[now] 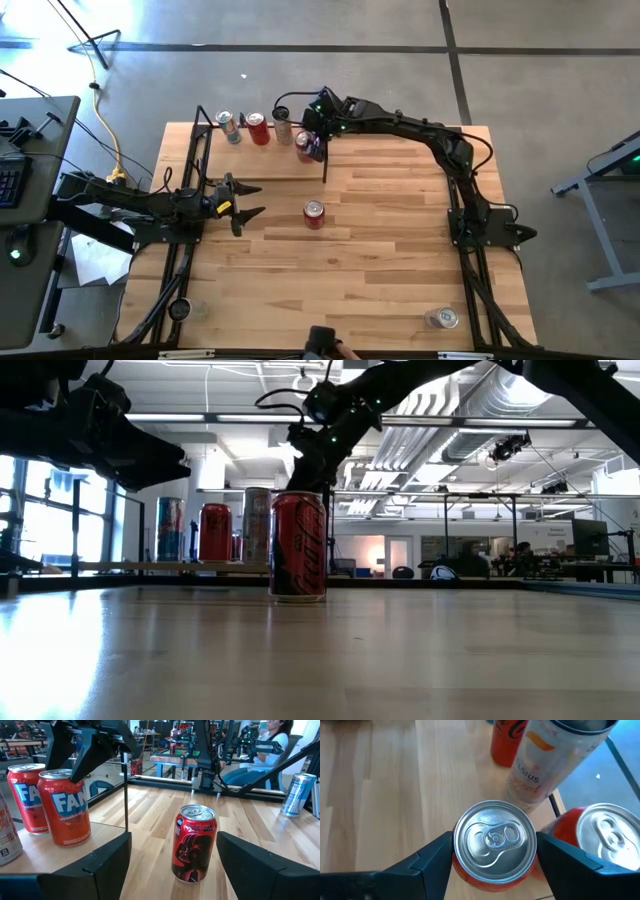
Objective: Place canned beverage on shelf
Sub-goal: Put the red soda can aligned with the other red soda can on the shelf, then put the white yellow soda can aligned with the other white soda yellow can on the shelf
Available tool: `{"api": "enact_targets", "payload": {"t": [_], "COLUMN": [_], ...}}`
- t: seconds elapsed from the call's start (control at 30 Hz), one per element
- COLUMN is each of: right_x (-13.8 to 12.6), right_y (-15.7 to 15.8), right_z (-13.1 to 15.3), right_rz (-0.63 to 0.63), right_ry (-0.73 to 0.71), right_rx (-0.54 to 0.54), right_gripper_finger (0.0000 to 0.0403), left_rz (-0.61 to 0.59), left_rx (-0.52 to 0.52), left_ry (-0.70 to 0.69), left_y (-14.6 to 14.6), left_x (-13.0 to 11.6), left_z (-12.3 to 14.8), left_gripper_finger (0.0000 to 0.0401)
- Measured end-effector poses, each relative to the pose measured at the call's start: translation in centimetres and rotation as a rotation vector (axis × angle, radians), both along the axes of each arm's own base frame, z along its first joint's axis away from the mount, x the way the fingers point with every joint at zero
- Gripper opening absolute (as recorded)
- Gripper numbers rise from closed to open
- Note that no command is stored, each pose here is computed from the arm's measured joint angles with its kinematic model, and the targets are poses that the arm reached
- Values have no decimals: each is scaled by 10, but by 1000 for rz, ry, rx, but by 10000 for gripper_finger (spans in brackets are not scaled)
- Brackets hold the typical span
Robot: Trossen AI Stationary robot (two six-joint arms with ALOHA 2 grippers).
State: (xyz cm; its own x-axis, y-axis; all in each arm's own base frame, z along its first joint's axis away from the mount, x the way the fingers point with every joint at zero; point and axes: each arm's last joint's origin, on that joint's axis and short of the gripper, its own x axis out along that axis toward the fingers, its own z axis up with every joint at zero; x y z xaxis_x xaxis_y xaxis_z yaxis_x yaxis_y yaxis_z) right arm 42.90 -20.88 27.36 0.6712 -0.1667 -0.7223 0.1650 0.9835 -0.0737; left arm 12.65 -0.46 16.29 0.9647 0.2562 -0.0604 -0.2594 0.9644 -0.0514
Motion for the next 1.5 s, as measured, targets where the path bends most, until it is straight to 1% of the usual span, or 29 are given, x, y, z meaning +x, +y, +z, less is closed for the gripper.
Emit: {"api": "enact_targets", "payload": {"t": [0.2, 0.4, 0.63, 0.73, 0.8, 0.9, 1.07, 1.17, 1.23, 1.33, 1.4, 1.47, 1.5], "right_x": [-2, -1, -2, -1, -1, 2, 2, 0, -2, 0, 7, 13, 17], "right_y": [3, 4, 4, 5, 7, 15, 30, 32, 33, 44, 58, 72, 78], "right_z": [6, 14, 14, 14, 20, 37, 61, 62, 59, 58, 58, 60, 61], "right_rz": [-25, -27, -71, -66, -62, -41, -34, -76, -87, -57, -44, -31, -17], "right_ry": [32, 10, 8, 9, 17, 14, 27, 71, 109, 147, 141, 119, 98], "right_rx": [-23, -39, 12, 9, -16, -89, -150, -171, -172, -199, -245, -277, -286], "right_gripper_finger": [259, 259, 263, 272, 277, 279, 273, 244, 210, 140, 85, 30, 15], "left_rz": [2, 2, 2, 2, 2, 2, 2, 2, 22, 73, 102, 125, 130], "left_rx": [0, 1, 0, 0, 0, 0, 0, -1, 0, 2, -2, -1, -1], "left_ry": [-1, -1, -1, -1, -2, -1, -3, -14, -15, -15, -15, -10, -7], "left_y": [0, 0, 0, 0, 0, 0, 0, 0, 1, 2, 3, 3, 4], "left_x": [0, 0, 0, 0, 0, 0, 0, 0, 0, -1, -1, -1, -1], "left_z": [0, 0, 0, 0, 0, 0, 0, 1, 1, 1, 1, 1, 0], "left_gripper_finger": [279, 279, 279, 279, 279, 279, 279, 279, 279, 278, 271, 254, 242]}}
